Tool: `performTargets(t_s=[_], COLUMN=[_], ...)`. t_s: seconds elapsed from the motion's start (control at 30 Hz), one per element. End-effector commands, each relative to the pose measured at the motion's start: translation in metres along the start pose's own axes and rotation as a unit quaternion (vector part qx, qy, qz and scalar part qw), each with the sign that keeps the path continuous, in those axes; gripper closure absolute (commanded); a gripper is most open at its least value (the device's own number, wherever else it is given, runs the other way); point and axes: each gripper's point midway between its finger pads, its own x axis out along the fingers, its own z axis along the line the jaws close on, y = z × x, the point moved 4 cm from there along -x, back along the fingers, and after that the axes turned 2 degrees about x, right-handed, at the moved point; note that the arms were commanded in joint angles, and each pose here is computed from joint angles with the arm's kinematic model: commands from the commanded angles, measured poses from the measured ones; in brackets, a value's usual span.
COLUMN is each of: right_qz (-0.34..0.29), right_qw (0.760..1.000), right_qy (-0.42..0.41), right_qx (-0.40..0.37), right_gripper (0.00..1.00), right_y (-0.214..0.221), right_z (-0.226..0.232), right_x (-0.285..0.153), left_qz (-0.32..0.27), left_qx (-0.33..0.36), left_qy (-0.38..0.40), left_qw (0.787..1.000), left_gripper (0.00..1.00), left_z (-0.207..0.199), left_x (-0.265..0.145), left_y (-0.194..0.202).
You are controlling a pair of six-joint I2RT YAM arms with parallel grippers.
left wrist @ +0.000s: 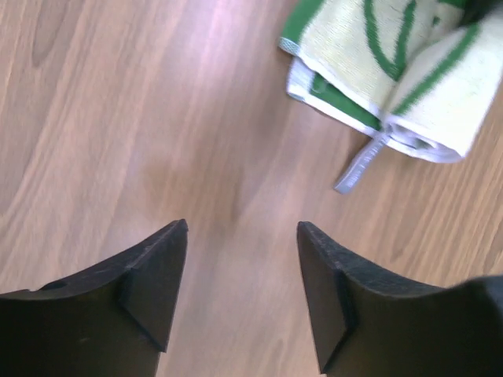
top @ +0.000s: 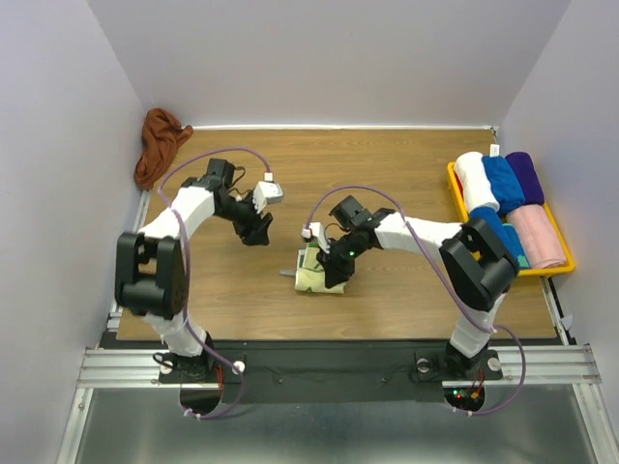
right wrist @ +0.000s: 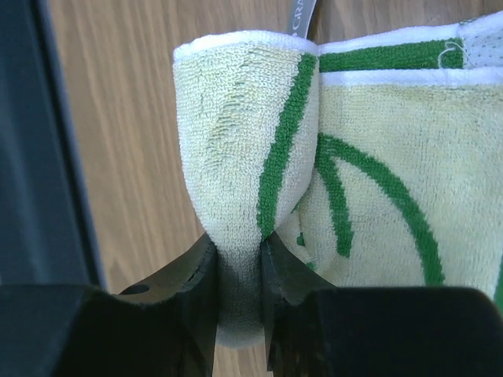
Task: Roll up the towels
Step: Roll the towel
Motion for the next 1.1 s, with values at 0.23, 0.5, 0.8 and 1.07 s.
performTargets(t_s=[0.23,0.5,0.8,1.07], right_qz=[0.002,0.004,0.006,0.004], right_qw=[0.957,0.940,0.938,0.946], right_qy=[-0.208,-0.247,-0.252,-0.236], right_qx=[0.200,0.234,0.238,0.221], right_gripper=[0.99,0.95,0.94,0.89], right_y=[0.016,0.028,0.034,0.028], right_z=[0.004,-0.009,-0.017,-0.021], right_x=[0.007,0.014,0.021,0.013], left_qz=[-0.053,-0.032,-0.012,0.042], left_qx=[0.283,0.340,0.391,0.347], left_qy=[-0.159,-0.107,-0.078,-0.044], left_qw=[0.944,0.934,0.917,0.936], left_gripper=[0.23,0.15,0.20,0.66], left_z=[-0.100,-0.148,-0.164,-0.162], left_x=[0.001,0.057,0.092,0.115], left_y=[-0.038,-0.024,-0.020,-0.007])
